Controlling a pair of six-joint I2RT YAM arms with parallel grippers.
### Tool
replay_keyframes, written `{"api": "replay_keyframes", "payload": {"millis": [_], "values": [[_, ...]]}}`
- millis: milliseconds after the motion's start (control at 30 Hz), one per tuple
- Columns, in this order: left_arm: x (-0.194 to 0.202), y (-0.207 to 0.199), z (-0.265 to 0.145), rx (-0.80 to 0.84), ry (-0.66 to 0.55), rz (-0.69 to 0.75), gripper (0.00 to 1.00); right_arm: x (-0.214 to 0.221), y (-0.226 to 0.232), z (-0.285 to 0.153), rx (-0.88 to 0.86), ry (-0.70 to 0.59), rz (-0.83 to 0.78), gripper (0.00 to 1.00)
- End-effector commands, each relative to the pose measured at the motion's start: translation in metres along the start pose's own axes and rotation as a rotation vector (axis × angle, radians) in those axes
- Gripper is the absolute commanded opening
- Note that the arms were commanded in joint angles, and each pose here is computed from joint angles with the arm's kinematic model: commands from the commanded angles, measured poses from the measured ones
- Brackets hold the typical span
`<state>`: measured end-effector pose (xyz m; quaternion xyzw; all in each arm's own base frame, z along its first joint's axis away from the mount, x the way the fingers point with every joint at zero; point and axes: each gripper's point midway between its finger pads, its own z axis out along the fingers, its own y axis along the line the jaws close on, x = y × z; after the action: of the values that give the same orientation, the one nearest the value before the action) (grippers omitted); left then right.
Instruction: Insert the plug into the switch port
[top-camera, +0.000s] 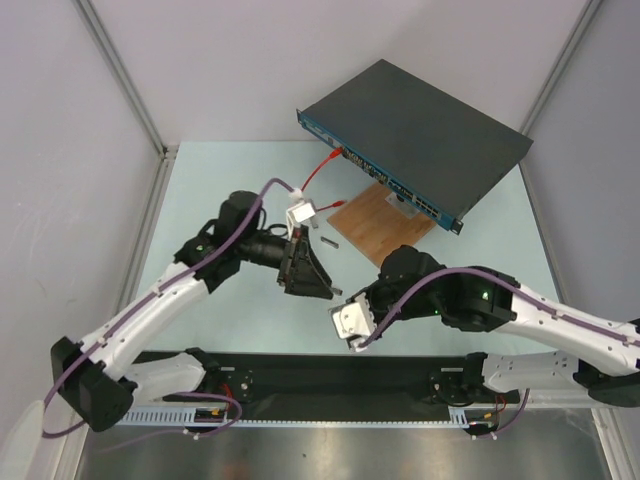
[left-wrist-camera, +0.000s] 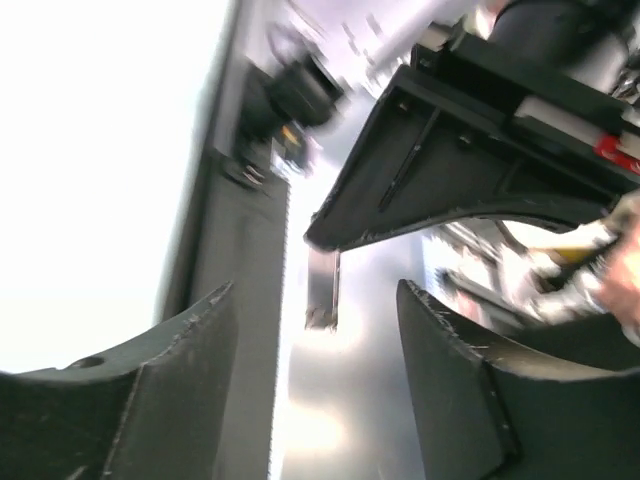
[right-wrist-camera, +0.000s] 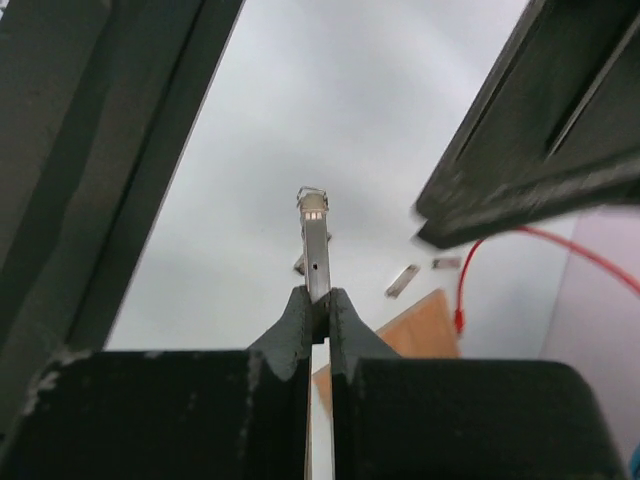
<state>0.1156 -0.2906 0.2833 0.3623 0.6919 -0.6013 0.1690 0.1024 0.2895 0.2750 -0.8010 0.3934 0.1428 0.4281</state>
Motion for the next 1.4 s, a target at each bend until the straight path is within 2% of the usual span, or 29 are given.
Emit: {"api": "replay_keyframes", "payload": {"millis": [0,200,300,367,433,467,600,733,1067,1367], "values": [[-0.039,-0.001,-0.031,-0.135,-0.165,0.175,0.69,-0.013,-0.028,-0.017,0.080,-0.069,0.164,0.00],[-0.093,-0.006,-0.090,-0.437,-0.401,0.480,0.69,-0.014,-0.029,-0.021,-0.033,-0.162,0.568,0.00],[-0.088,-0.007,-0.111,-0.567,-0.418,0.618,0.65,-0.014,-0.034,-0.018,-0.134,-0.217,0.775,0.00],[-0.079,-0.011,-0.122,-0.643,-0.393,0.808,0.63,-0.016,-0.043,-0.017,-0.196,-0.263,0.893,0.00],[-0.065,-0.007,-0.125,-0.676,-0.329,0.897,0.62,-0.018,-0.050,-0.017,-0.234,-0.297,0.966,0.00],[-0.061,-0.007,-0.129,-0.702,-0.283,1.000,0.61,-0.021,-0.054,-0.020,-0.271,-0.336,1.015,0.00],[-0.035,-0.006,-0.129,-0.721,-0.153,1.156,0.54,-0.030,-0.066,-0.016,-0.362,-0.411,1.169,0.00],[-0.025,-0.006,-0.116,-0.676,-0.017,1.347,0.50,-0.029,-0.068,-0.006,-0.418,-0.424,1.205,0.00],[-0.017,-0.007,-0.080,-0.535,0.051,1.409,0.46,-0.031,-0.080,0.007,-0.480,-0.452,1.294,0.00],[-0.024,-0.001,-0.064,-0.540,0.078,1.412,0.47,-0.025,-0.080,0.013,-0.470,-0.429,1.280,0.00]]}}
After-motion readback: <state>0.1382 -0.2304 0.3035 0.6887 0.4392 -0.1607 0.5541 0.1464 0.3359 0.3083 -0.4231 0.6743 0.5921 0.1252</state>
